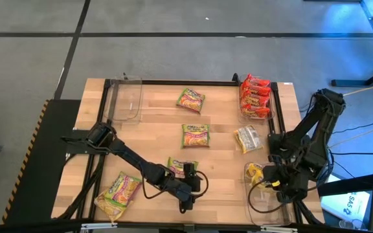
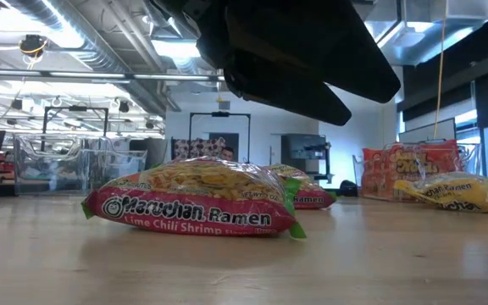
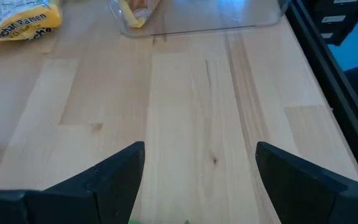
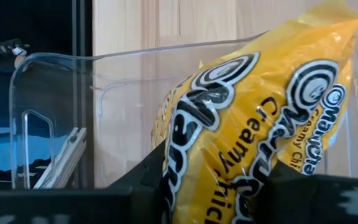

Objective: Sort Maruchan noodles
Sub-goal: Put the yellow noodle pack into the bottom transparent bin

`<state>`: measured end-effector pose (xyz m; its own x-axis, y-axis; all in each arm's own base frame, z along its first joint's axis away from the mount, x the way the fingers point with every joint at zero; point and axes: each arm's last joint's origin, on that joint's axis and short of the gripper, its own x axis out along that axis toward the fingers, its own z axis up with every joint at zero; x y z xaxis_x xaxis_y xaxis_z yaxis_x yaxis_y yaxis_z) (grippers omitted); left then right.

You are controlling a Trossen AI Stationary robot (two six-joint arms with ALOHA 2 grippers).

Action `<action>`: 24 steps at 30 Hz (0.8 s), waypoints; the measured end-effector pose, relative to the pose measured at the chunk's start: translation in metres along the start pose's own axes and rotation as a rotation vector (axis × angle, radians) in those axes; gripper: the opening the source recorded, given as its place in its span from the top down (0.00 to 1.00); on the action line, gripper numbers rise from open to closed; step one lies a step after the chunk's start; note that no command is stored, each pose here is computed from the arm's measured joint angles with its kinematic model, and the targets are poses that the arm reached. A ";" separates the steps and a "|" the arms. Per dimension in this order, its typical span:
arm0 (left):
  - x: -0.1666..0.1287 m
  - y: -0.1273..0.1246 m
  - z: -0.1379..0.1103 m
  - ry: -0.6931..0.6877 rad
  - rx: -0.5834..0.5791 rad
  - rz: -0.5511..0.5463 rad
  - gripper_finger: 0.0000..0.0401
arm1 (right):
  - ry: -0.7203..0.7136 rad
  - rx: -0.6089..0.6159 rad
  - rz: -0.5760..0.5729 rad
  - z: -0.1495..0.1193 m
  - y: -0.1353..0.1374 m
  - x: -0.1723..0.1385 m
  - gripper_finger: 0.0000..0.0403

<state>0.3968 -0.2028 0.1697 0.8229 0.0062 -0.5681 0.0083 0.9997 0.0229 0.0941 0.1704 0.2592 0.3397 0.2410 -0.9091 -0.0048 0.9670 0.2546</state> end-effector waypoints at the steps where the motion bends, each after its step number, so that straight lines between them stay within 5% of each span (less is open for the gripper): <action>1: 0.000 0.000 0.000 0.000 0.000 0.000 0.25 | 0.002 0.000 -0.002 0.000 0.000 0.001 0.74; 13: 0.000 0.000 0.000 -0.001 -0.001 0.000 0.25 | 0.074 0.035 -0.022 -0.015 -0.011 0.027 0.74; 24: 0.001 0.003 0.001 -0.002 -0.005 0.006 0.25 | -0.007 -0.014 -0.054 -0.015 -0.015 0.035 0.74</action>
<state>0.3984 -0.1999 0.1699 0.8238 0.0119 -0.5667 0.0007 0.9998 0.0220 0.0915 0.1654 0.2187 0.3468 0.1882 -0.9189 0.0003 0.9796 0.2008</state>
